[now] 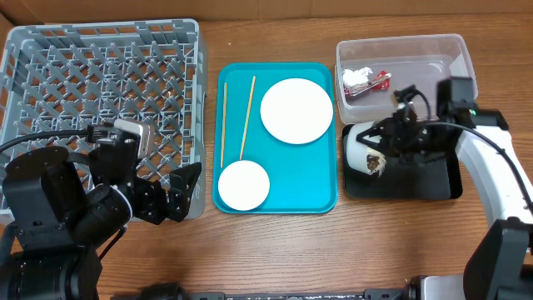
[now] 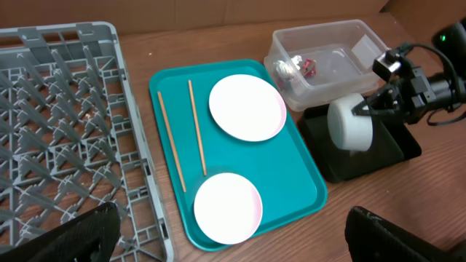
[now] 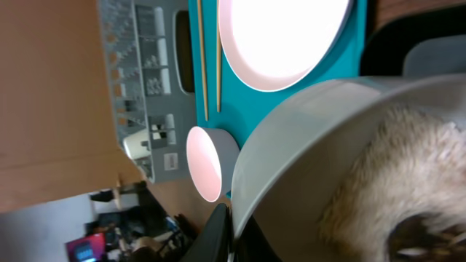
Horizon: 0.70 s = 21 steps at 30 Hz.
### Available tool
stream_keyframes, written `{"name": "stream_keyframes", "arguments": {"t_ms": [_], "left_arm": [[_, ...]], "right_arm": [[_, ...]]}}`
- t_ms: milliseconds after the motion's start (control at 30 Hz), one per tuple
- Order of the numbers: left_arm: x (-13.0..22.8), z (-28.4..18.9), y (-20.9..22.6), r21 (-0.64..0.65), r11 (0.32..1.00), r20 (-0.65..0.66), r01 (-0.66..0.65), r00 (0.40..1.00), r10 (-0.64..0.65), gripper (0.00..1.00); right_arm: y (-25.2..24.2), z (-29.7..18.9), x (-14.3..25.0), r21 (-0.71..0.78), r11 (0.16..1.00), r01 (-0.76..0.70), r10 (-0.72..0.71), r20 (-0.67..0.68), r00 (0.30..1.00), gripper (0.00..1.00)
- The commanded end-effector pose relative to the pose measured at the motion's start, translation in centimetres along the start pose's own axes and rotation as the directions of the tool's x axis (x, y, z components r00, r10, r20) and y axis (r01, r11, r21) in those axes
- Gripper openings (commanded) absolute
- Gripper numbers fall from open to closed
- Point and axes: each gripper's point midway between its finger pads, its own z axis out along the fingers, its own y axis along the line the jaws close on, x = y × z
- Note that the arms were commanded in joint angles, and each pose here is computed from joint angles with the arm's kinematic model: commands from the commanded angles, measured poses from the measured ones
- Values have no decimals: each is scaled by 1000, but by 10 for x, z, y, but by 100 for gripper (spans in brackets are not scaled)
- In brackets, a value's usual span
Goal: Sort waste into correct bins and load items into the dishwasher
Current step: 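Tip the grey bowl over the black tray to dump the rice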
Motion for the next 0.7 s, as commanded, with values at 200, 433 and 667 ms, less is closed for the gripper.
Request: {"name": "stream_keyframes", "arguments": {"t_ms": [200, 433, 667], "left_arm": [[-2, -2, 0, -6, 1000, 8, 2, 1000, -2, 100], [-2, -2, 0, -6, 1000, 8, 2, 1000, -2, 100], [-2, -2, 0, -6, 1000, 8, 2, 1000, -2, 100]], "right_arm": [[-4, -41, -6, -374, 926, 49, 14, 164, 986, 4], [-5, -52, -10, -401, 915, 51, 30, 193, 981, 4], [-3, -53, -13, -405, 912, 66, 19, 202, 979, 4]]}}
